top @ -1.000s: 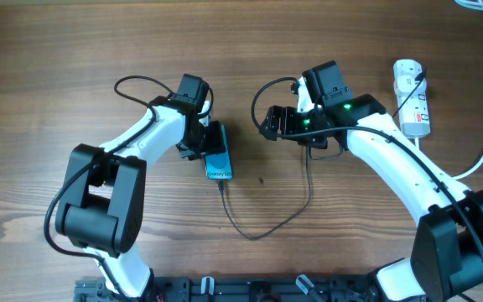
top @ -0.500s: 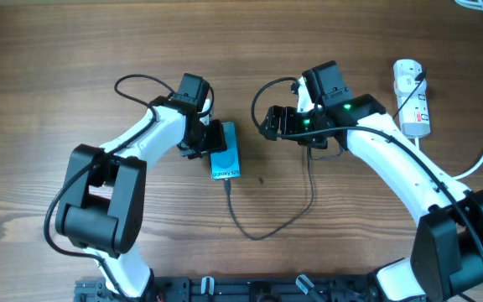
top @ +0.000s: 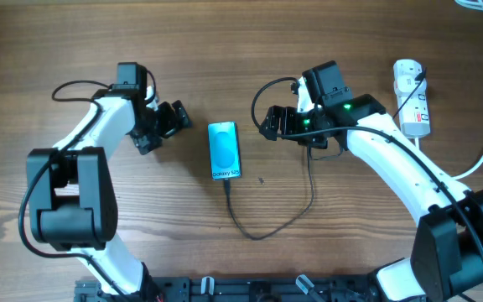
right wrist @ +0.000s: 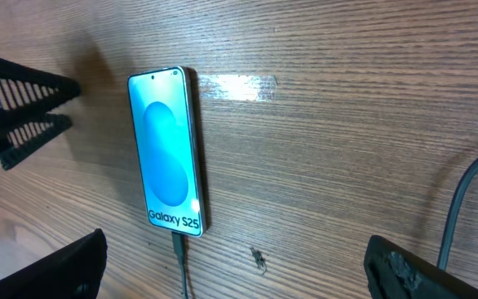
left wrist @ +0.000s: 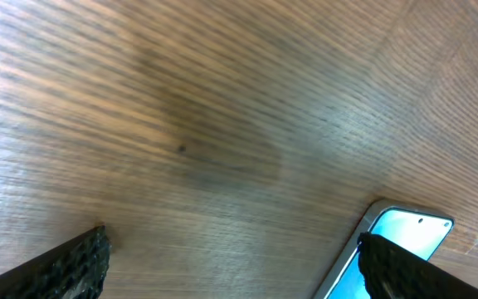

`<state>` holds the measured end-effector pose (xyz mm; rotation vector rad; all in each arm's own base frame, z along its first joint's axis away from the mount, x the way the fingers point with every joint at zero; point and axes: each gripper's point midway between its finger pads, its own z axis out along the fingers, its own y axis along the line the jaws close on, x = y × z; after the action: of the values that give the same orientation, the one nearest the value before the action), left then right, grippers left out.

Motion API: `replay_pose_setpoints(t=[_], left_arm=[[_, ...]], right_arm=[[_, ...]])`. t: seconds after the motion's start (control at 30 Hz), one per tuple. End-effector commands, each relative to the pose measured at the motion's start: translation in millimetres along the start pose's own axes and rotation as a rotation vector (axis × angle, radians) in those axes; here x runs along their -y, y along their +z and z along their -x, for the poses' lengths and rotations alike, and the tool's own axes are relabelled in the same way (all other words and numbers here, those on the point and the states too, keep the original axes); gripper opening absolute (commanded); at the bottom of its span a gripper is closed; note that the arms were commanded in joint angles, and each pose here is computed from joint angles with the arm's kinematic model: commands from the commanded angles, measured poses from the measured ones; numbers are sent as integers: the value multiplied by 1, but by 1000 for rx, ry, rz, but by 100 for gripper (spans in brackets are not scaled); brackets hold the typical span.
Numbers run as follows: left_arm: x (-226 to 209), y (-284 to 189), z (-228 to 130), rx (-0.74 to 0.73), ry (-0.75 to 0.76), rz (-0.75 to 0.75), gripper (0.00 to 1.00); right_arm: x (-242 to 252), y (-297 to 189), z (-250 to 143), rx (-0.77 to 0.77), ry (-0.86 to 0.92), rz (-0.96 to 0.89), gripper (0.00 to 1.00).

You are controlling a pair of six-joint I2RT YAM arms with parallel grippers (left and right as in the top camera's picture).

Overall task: Plug charger to phone and switch on socket
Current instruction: 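Lower the plugged phone flat onto the table with the left gripper, then release the phone and raise the left gripper away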

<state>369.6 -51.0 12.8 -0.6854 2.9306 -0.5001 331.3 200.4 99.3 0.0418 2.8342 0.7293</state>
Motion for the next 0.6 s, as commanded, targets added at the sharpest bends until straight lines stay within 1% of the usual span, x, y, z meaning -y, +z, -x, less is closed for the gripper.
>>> replay_pose_setpoints(t=[0.0,0.57], left_arm=[[-15,-5,6,-15,-71,-8,100],[-17,-5,8,-12,-76,-8,100]], right_arm=[[-5,-8,5,31,-31,2,100],[-5,-8,5,31,-31,3,100]])
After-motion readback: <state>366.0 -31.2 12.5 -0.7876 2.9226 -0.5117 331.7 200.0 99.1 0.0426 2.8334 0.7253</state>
